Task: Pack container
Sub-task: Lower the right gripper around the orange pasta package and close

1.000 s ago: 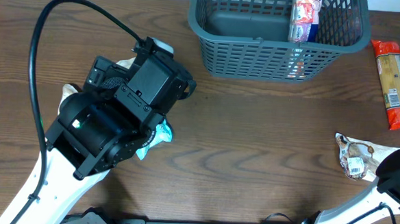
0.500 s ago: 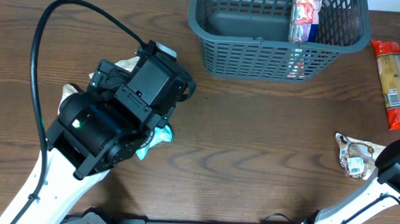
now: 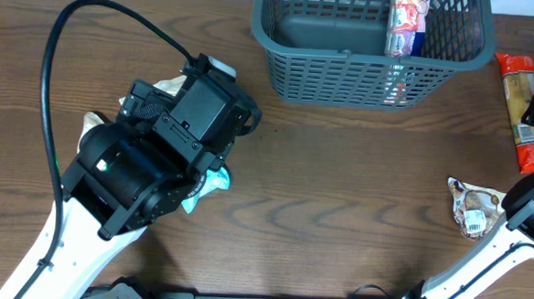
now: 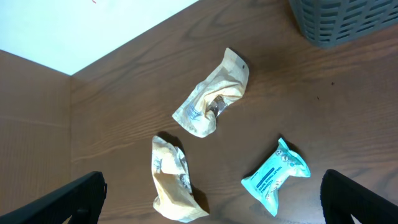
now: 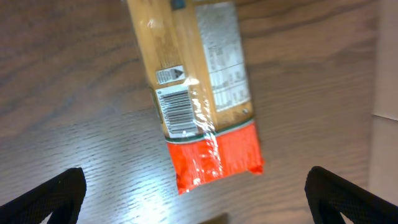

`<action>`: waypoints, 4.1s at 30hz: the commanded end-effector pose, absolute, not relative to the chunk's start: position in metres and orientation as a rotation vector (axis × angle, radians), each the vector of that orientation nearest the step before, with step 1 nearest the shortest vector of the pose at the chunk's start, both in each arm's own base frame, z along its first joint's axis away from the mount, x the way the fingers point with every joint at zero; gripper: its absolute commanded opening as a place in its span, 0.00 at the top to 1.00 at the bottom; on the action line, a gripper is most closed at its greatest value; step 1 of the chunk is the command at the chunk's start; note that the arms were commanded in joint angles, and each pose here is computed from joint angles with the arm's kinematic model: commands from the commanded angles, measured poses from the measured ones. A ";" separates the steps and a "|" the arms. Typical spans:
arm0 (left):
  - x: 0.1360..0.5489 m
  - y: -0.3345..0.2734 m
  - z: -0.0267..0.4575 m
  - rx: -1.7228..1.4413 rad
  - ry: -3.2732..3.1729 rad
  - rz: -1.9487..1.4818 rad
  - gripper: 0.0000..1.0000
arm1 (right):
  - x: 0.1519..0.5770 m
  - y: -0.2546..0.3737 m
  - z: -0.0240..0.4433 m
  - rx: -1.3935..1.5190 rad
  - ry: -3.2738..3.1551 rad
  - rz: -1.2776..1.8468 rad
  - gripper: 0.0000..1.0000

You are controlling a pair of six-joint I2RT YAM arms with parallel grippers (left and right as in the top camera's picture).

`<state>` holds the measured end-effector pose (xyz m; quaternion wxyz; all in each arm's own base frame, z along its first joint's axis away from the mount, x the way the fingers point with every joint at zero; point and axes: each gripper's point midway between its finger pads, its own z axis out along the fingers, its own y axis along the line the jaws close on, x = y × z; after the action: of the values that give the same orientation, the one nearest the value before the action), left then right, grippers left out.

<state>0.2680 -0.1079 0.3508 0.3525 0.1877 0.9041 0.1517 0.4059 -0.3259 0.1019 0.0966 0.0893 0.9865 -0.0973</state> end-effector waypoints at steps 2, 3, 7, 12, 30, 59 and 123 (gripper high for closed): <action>0.264 -0.105 0.350 0.477 2.352 0.383 0.01 | 0.417 -0.311 0.075 0.090 2.954 -0.185 0.01; 0.263 -0.104 0.349 0.485 2.361 0.386 0.01 | 0.418 -0.312 0.072 0.069 2.955 -0.189 0.01; 0.257 -0.100 0.345 0.505 2.385 0.406 0.01 | 0.422 -0.317 0.068 0.018 2.945 -0.213 0.01; 0.258 -0.100 0.345 0.503 2.382 0.404 0.01 | 0.431 -0.334 0.072 0.030 2.909 -0.333 0.01; 0.258 -0.101 0.345 0.503 2.382 0.404 0.01 | 0.428 -0.347 0.014 0.107 2.956 -0.285 0.01; 0.266 -0.108 0.333 0.526 2.417 0.437 0.01 | 0.409 -0.364 0.001 0.313 2.874 -0.050 0.01; 0.268 -0.109 0.331 0.531 2.423 0.444 0.01 | 0.469 -0.340 0.156 0.492 2.518 0.032 0.99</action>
<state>0.2668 -0.1104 0.3323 0.3091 0.2073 0.9131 0.1663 0.4318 -0.3438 0.0494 0.1553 0.1973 0.9677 0.0203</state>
